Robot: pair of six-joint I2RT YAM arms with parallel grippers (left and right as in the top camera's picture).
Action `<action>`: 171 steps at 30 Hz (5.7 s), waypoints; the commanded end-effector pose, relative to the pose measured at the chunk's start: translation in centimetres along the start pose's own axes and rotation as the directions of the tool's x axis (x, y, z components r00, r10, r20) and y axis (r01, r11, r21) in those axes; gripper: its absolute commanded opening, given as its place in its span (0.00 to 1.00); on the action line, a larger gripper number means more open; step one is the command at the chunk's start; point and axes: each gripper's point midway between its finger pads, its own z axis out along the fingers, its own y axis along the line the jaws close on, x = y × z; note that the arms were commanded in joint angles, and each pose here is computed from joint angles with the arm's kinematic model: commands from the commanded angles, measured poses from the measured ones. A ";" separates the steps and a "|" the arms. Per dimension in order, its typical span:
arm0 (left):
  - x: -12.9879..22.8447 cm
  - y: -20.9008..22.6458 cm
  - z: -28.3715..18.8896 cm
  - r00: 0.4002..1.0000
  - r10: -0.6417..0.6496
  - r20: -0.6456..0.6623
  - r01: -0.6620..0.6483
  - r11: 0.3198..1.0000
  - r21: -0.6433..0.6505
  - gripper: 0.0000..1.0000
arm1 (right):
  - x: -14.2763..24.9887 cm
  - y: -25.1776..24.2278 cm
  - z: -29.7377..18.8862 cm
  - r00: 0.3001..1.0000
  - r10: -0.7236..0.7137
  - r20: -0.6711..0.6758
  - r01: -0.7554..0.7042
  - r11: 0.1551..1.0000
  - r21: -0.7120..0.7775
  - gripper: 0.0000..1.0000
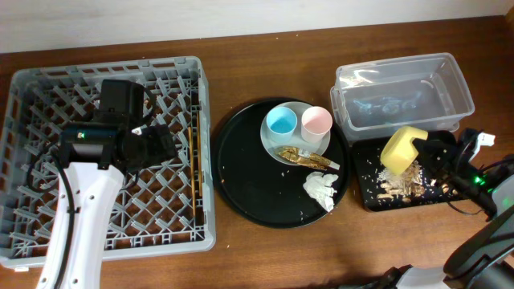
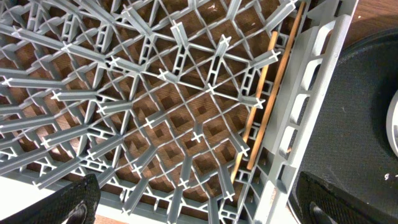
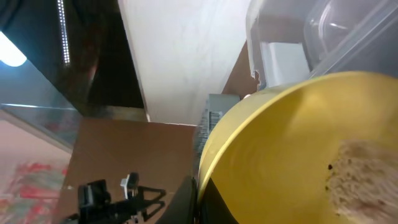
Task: Sort waste into correct bins and load items into the dishwasher rack
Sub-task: 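Return the yellow bowl with the right gripper onto the round tray, then grasp the white tissue with the right gripper and drop it in the clear bin, then reach the right gripper to the gold wrapper and grasp it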
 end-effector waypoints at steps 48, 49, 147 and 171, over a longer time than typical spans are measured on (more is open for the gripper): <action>-0.1 0.3 -0.7 1.000 -0.015 0.023 0.015 1.000 -0.003 0.99 | 26.2 7.3 14.8 0.460 -0.295 -0.837 0.843 0.439 0.309 0.05; -0.1 0.3 -0.7 1.000 -0.015 0.023 0.015 1.000 -0.003 0.99 | 28.0 6.2 16.1 0.416 -0.285 -0.864 0.859 0.434 0.271 0.05; -0.1 0.3 -0.7 1.000 -0.015 0.023 0.015 1.000 -0.003 0.99 | 0.8 1.8 12.6 0.808 -0.301 -0.506 0.575 0.215 0.790 0.49; -0.1 0.3 -0.7 1.000 -0.015 0.023 0.015 1.000 -0.003 0.99 | 12.2 -10.4 13.2 0.451 -0.208 -0.868 0.892 0.086 0.444 0.49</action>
